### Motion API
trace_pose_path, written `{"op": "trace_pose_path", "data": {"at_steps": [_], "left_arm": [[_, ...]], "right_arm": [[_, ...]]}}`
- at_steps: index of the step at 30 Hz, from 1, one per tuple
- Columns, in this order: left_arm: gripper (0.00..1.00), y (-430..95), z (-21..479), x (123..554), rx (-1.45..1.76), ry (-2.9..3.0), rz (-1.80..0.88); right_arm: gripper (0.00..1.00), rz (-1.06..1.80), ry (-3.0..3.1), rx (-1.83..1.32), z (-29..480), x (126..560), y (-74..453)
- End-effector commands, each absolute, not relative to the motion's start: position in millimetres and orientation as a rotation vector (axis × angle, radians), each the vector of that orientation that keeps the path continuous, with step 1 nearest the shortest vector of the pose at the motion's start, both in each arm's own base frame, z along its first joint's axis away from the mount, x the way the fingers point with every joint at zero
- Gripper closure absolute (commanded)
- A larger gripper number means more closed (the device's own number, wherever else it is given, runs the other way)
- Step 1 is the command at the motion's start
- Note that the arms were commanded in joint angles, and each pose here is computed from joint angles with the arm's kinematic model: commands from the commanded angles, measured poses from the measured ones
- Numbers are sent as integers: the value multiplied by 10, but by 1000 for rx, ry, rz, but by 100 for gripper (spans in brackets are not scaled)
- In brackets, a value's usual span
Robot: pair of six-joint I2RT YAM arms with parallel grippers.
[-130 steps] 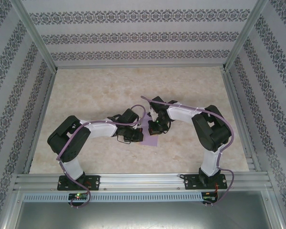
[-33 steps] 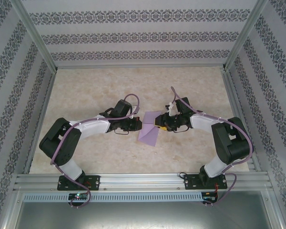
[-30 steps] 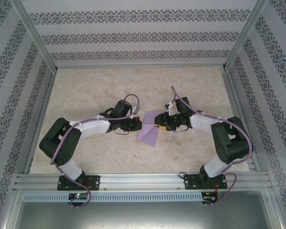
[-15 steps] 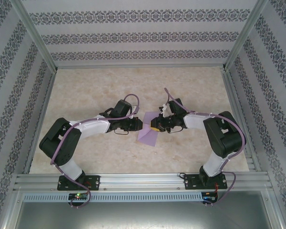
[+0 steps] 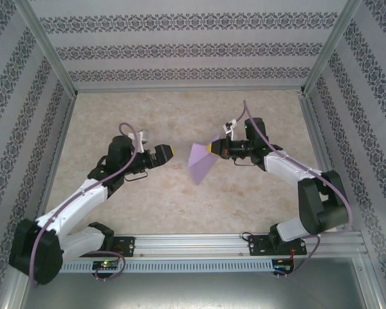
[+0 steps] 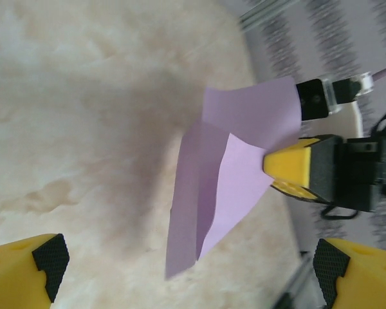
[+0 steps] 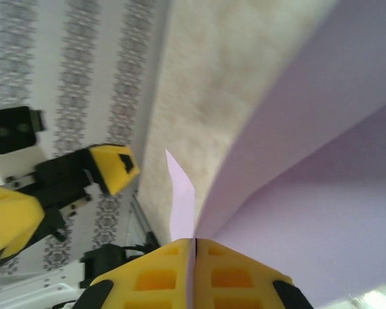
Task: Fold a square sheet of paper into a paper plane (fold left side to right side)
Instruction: Turn over the paper at the center of the table.
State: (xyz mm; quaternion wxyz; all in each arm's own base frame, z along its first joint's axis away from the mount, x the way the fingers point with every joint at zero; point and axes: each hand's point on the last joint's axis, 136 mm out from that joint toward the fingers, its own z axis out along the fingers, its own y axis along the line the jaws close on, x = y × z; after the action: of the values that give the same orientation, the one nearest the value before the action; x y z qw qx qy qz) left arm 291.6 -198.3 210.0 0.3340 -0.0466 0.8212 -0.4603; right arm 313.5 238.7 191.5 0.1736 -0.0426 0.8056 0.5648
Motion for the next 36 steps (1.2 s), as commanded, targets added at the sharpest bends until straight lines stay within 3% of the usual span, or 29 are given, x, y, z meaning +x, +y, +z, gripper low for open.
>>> {"op": "trace_pose_path", "data": {"at_steps": [1, 5, 11, 24, 29, 36], "left_arm": [[0, -2109, 2793, 2842, -50, 1941, -1428], [0, -2207, 3454, 2775, 66, 1748, -1572], [1, -2277, 4108, 2593, 229, 1555, -1662], [15, -2492, 4312, 2436, 318, 1517, -1741], [25, -2522, 4323, 2444, 322, 1510, -1756], [54, -2494, 4355, 2383, 335, 1492, -1734]], "right_arm": [[100, 1704, 1987, -398, 2842, 3051, 2494], [100, 1719, 1807, -578, 3533, 2877, 2571], [99, 1731, 1731, -723, 3993, 2644, 2740], [97, 1790, 1616, -835, 4277, 2366, 2920], [96, 1778, 1610, -842, 4294, 2349, 2922], [92, 1752, 1668, -804, 4153, 2422, 2909]]}}
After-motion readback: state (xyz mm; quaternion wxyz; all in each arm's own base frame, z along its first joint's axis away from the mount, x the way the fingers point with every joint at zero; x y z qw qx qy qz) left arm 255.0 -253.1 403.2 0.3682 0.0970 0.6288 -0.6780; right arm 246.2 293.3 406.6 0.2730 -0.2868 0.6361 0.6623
